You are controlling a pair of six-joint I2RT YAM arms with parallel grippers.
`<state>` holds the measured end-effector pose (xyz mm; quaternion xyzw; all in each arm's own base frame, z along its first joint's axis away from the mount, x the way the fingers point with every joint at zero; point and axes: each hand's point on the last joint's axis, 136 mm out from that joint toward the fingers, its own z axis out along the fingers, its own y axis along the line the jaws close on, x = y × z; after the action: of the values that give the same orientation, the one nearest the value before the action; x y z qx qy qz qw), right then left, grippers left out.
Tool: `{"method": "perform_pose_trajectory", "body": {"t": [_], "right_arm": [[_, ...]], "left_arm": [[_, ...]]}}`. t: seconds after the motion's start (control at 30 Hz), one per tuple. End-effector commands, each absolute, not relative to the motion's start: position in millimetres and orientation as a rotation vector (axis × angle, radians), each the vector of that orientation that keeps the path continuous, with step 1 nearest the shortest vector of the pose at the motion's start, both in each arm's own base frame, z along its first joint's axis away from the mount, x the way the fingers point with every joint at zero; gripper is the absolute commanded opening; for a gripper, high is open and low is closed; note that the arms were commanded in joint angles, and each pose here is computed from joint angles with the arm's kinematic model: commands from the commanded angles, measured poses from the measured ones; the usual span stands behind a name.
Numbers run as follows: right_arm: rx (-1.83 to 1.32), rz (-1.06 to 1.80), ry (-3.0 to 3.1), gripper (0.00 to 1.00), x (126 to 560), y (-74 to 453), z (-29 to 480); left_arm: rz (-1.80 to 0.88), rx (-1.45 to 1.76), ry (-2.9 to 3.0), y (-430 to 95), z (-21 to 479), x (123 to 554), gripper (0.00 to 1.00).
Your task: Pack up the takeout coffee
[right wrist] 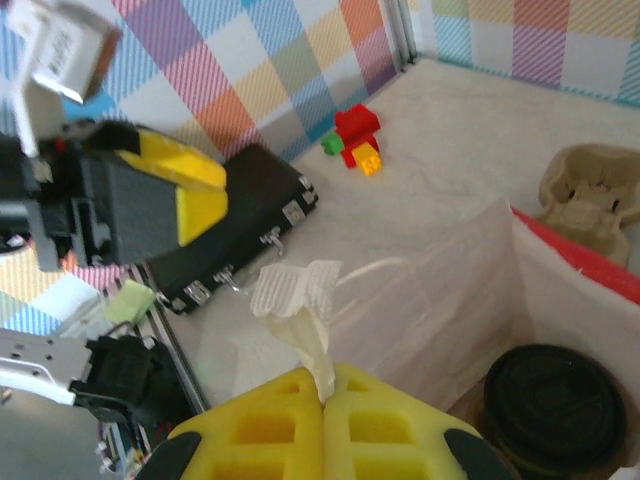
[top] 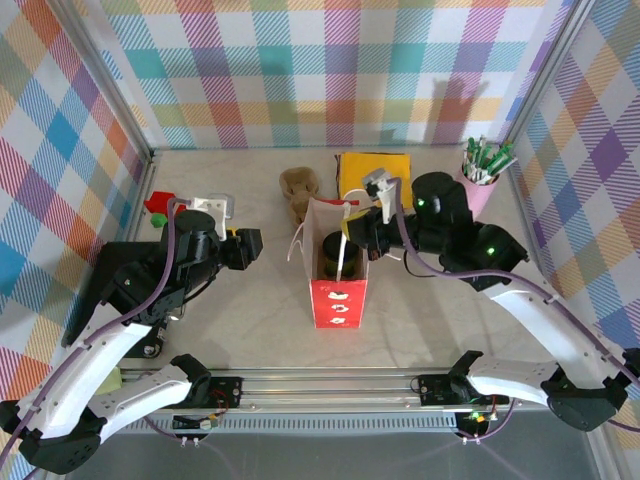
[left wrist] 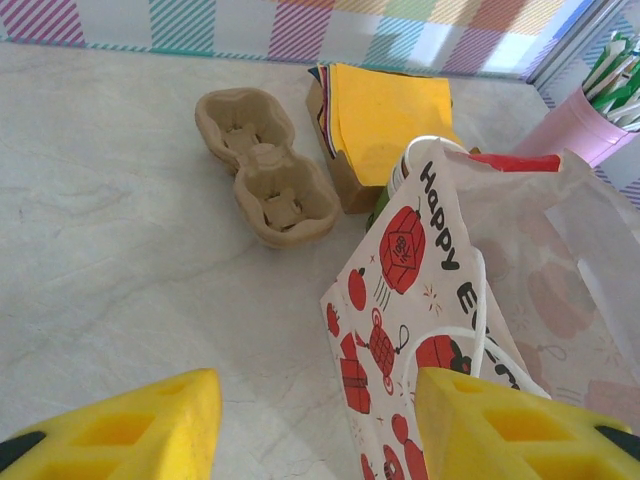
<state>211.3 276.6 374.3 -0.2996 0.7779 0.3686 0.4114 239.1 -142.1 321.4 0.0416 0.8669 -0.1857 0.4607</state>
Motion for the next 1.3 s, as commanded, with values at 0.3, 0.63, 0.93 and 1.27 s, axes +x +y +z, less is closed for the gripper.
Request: {"method": "perform_pose_trajectory", "body": {"t": [0.3, 0.63, 0.93, 1.27], "right_arm": [[-0.815, 0.795, 1.969, 0.37, 216, 291, 345], [-0.283, 0.413, 2.058, 0.52, 337, 200, 376], [0.076, 0.183, 2.242, 0.58, 471, 134, 315], [0.108, 0.106, 2.434, 0.66, 550, 134, 202]], "left_arm": [[-0.466, 0.106, 2.144, -145, 316, 237, 0.54], [-0.453, 0.104, 2.156, -142, 314, 235, 0.54], [-0.467, 0.095, 2.163, -143, 315, 233, 0.53], [-0.467, 0.084, 2.174, -141, 314, 229, 0.53]]}}
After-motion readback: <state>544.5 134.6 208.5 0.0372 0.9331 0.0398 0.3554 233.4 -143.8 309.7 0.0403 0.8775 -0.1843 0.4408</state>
